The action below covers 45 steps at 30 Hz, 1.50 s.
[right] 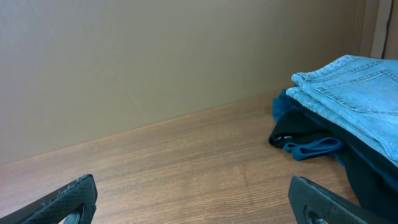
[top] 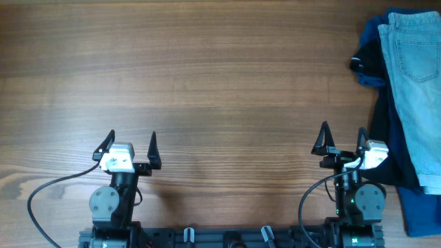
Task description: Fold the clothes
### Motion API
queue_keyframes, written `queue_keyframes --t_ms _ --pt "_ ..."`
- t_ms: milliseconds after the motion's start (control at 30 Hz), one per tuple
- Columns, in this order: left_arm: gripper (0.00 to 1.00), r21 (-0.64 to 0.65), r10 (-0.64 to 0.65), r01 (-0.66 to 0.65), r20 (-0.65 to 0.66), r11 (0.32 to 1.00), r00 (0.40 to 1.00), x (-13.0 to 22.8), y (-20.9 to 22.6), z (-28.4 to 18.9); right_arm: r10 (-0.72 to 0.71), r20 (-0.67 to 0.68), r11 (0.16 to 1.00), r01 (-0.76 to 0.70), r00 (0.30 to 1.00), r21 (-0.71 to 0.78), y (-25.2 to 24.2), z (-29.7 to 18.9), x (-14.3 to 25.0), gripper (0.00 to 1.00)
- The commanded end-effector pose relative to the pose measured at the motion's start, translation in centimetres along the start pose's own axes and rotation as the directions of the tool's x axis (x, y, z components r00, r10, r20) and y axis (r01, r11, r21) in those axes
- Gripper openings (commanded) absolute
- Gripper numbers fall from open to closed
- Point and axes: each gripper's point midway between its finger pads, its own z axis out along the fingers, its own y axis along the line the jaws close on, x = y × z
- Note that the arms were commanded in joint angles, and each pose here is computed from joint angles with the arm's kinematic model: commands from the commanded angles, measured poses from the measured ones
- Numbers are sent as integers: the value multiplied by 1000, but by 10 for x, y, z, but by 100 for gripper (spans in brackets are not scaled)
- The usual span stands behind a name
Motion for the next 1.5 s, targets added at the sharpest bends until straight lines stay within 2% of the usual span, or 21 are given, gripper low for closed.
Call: queue_keyframes --t_ms 0,233,300,367,500,667,767,867,900,967,1067,1133,1200,1267,1300,1367,1400,1433,1467 --pt "100 13 16 -16 -2 1000 1000 2 -3 0 69 0 998 -69 998 6 -1 0 1 100" --pt "100 13 16 -16 -2 1000 1000 2 -3 0 299 -12 954 -299 954 -16 4 0 2 100" --pt "100 13 16 -16 -2 1000 1000 2 -3 0 251 -64 956 -257 966 -139 28 -3 -2 100" --pt "100 13 16 -16 -2 1000 1000 2 -3 0 203 -51 953 -209 978 -220 45 -10 -23 100" --pt "100 13 16 -16 -2 1000 1000 2 -3 0 205 11 935 -192 979 -298 72 -44 -104 100" --pt "100 13 16 -16 -2 1000 1000 2 -3 0 176 15 932 -162 984 -324 94 -70 -179 99" --pt "100 13 16 -16 -2 1000 1000 2 -3 0 124 -53 937 -135 991 -324 109 -57 -212 99" --pt "100 13 16 -16 -2 1000 1000 2 -3 0 81 -156 971 -113 984 -209 105 -19 -233 100" --pt "100 13 16 -16 -2 1000 1000 2 -3 0 29 -191 982 -64 981 -176 102 -1 -237 99" --pt "100 13 16 -16 -2 1000 1000 2 -3 0 -49 -284 994 19 957 -105 94 29 -237 100" --pt "100 13 16 -16 -2 1000 1000 2 -3 0 -113 -468 987 155 877 51 66 79 -225 100" --pt "100 13 16 -16 -2 1000 1000 2 -3 0 -149 -585 946 288 797 151 39 121 -211 100" --pt "100 13 16 -16 -2 1000 1000 2 -3 0 -121 -651 880 385 750 279 -3 171 -190 100" --pt "100 13 16 -16 -2 1000 1000 2 -3 0 -153 -677 846 449 720 287 -36 219 -163 100" --pt "100 13 16 -16 -2 1000 1000 2 -3 0 -211 -708 821 516 674 246 -56 241 -146 100" --pt "100 13 16 -16 -2 1000 1000 2 -3 0 -185 -727 813 518 661 265 -80 258 -124 100" --pt "100 13 16 -16 -2 1000 1000 2 -3 0 -157 -740 811 513 654 282 -97 267 -108 96" --pt "100 13 16 -16 -2 1000 1000 2 -3 0 -137 -757 806 516 639 290 -113 276 -89 82" --pt "100 13 16 -16 -2 1000 1000 2 -3 0 -126 -767 803 518 629 294 -122 281 -78 79"
